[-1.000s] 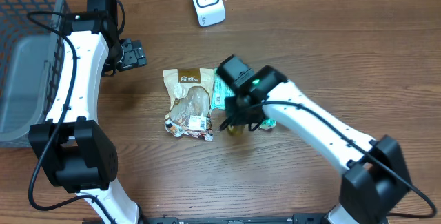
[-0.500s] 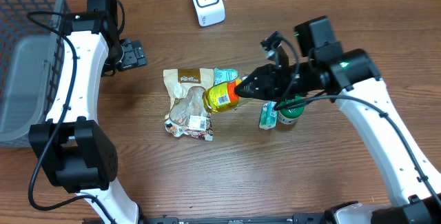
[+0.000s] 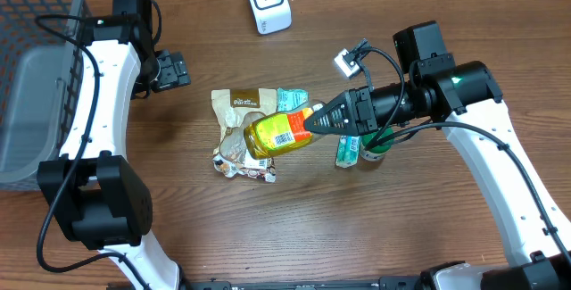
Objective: Scan the item barcode
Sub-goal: 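Lift the oil bottle and tilt it horizontally with the right gripper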
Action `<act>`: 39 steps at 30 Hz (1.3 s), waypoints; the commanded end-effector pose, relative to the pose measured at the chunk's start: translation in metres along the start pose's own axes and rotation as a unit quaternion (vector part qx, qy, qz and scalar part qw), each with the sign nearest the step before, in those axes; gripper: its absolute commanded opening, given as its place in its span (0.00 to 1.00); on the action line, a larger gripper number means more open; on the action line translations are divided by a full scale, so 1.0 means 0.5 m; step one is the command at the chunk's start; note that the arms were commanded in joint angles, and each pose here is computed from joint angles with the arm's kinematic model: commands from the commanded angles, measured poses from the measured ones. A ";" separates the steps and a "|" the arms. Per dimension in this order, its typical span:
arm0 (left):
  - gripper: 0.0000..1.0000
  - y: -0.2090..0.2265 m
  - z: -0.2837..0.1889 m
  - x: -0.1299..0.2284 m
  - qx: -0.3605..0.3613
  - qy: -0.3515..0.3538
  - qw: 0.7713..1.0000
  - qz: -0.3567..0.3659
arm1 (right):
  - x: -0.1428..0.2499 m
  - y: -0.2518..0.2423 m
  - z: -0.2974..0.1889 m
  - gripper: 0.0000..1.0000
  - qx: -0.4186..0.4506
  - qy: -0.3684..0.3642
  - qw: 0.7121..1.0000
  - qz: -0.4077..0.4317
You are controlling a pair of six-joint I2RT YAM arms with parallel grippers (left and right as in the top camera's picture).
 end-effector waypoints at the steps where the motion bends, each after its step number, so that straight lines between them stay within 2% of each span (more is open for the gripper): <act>1: 0.99 0.000 -0.021 -0.008 -0.005 -0.017 1.000 0.003 | 0.005 0.046 -0.013 0.34 -0.036 -0.001 0.999 -0.037; 24: 1.00 0.000 -0.021 -0.008 -0.005 -0.017 1.000 0.003 | 0.006 0.046 -0.013 0.33 -0.037 0.000 0.999 -0.031; 39: 1.00 0.000 -0.021 -0.009 -0.005 -0.017 1.000 0.003 | 0.009 0.064 -0.015 0.33 -0.069 0.008 0.997 -0.039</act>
Point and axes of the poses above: each gripper's point midway between its finger pads, its own z axis out along the fingers, its own y axis along the line the jaws close on, x = y × z, the point moved 4 cm from there along -z, back along the fingers, and after that the axes turned 13 degrees about z, right-handed, at the moved point
